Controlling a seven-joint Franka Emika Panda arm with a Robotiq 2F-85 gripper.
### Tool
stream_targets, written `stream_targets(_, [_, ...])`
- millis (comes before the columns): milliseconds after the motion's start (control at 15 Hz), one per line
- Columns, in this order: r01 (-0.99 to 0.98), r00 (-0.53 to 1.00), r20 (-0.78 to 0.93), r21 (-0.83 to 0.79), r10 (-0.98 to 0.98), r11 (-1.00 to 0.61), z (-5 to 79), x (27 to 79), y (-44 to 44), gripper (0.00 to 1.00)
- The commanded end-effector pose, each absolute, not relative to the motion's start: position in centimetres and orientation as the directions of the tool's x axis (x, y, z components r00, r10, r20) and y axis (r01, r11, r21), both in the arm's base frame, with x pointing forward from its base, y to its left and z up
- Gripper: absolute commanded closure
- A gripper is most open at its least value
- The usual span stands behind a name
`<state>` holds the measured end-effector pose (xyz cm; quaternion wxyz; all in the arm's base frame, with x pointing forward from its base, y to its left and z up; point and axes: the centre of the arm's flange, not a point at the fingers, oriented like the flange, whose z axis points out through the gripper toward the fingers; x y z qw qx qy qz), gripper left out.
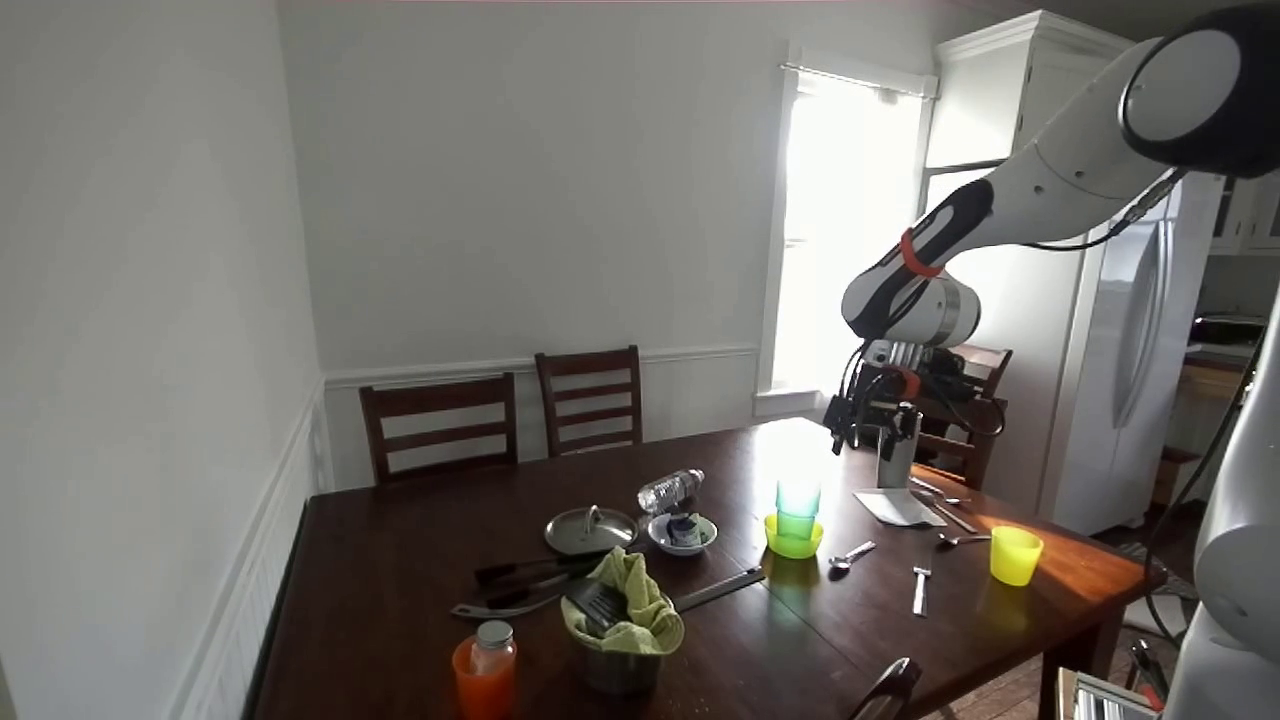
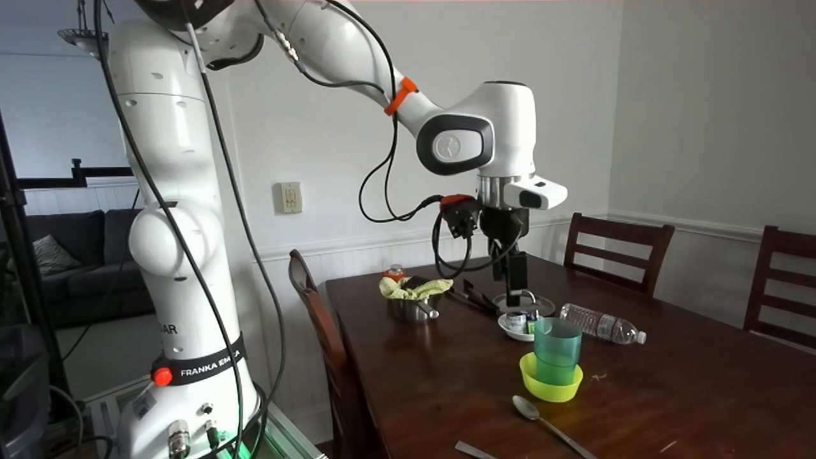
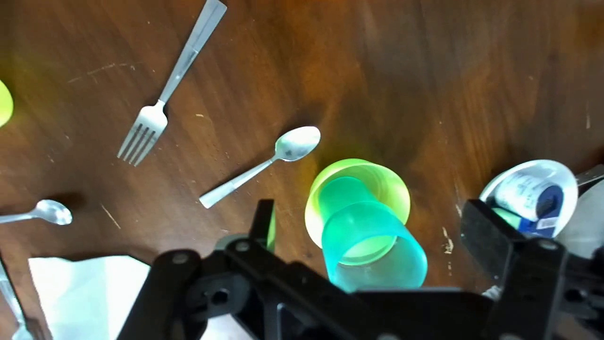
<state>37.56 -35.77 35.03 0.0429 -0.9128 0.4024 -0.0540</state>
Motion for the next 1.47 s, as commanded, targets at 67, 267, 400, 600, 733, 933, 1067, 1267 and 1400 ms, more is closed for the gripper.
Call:
stream_targets(67, [-0.792, 0.599, 0.051, -0.112, -0.799, -0.6, 33.8, 37.4, -36.3, 0.0])
stream_targets(267, [-0.825, 0.556, 0.038, -0.101, -0.83, -0.557, 32.7, 37.3, -36.5, 0.0])
stream_targets(400, [-0.828, 0.551, 0.039, -0.101, -0.834, -0.552, 32.7, 37.4, -36.6, 0.0])
stream_targets(600, [-0.829, 0.549, 0.039, -0.101, -0.835, -0.55, 32.7, 37.4, -36.6, 0.0])
stream_targets(733, [-0.85, 0.516, 0.008, -0.124, -0.857, -0.513, 32.3, 37.7, -36.9, 0.0])
stream_targets(933, [-0.898, 0.437, -0.067, -0.09, -0.897, -0.431, 29.3, 37.4, -38.1, 0.0])
stream_targets(1067, [-0.918, 0.396, -0.095, -0.07, -0.913, -0.39, 27.7, 36.8, -38.8, 0.0])
stream_targets(1267, [-0.943, 0.332, -0.125, -0.049, -0.935, -0.328, 25.5, 35.7, -40.0, 0.0])
stream_targets(1400, [-0.947, 0.32, -0.155, -0.037, -0.935, -0.318, 24.4, 35.0, -40.8, 0.0])
